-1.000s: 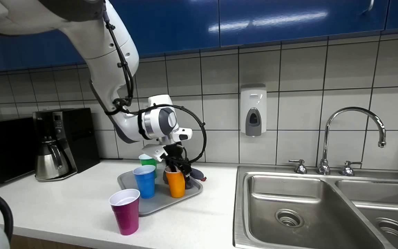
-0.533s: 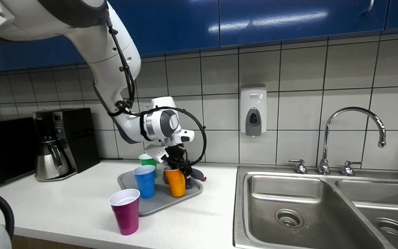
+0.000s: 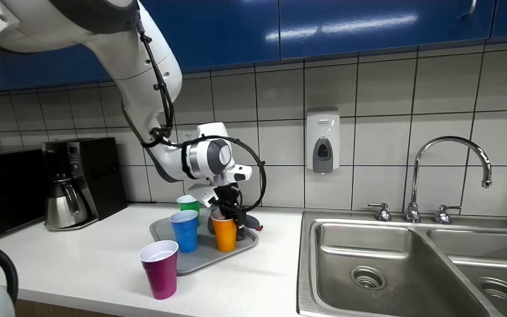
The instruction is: Shift all the cups to the counter
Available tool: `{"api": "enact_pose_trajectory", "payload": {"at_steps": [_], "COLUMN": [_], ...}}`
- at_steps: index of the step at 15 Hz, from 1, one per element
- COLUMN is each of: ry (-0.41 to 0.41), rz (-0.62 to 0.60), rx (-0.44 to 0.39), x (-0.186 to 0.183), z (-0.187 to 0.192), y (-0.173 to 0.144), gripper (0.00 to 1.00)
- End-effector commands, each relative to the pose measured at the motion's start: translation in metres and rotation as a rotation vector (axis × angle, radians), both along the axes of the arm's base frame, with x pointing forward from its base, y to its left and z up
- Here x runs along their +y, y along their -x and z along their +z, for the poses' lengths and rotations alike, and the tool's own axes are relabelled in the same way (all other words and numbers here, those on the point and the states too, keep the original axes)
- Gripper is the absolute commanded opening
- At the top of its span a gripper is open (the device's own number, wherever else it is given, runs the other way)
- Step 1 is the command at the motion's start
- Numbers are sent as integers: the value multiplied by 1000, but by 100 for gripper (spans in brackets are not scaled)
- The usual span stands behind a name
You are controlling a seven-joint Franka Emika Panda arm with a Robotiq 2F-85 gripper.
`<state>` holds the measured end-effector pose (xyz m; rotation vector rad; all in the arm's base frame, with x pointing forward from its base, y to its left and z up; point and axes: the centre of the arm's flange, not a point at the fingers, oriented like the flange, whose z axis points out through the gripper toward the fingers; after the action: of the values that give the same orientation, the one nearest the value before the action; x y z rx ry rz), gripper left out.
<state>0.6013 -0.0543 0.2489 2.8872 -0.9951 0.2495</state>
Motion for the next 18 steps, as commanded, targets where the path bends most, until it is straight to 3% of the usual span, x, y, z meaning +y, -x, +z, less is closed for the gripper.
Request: {"api": "enact_pose_trajectory", "payload": {"at_steps": [1,4,5,18], "ry": [-3,-1,0,-21], "rz": [-12,-14,-15,-18], "rx": [0,1,0,-50], "x": [-3,-5,-5,-7], "z": [9,11,11,39], "y": [2,2,3,6], "gripper": [27,3,0,1]}}
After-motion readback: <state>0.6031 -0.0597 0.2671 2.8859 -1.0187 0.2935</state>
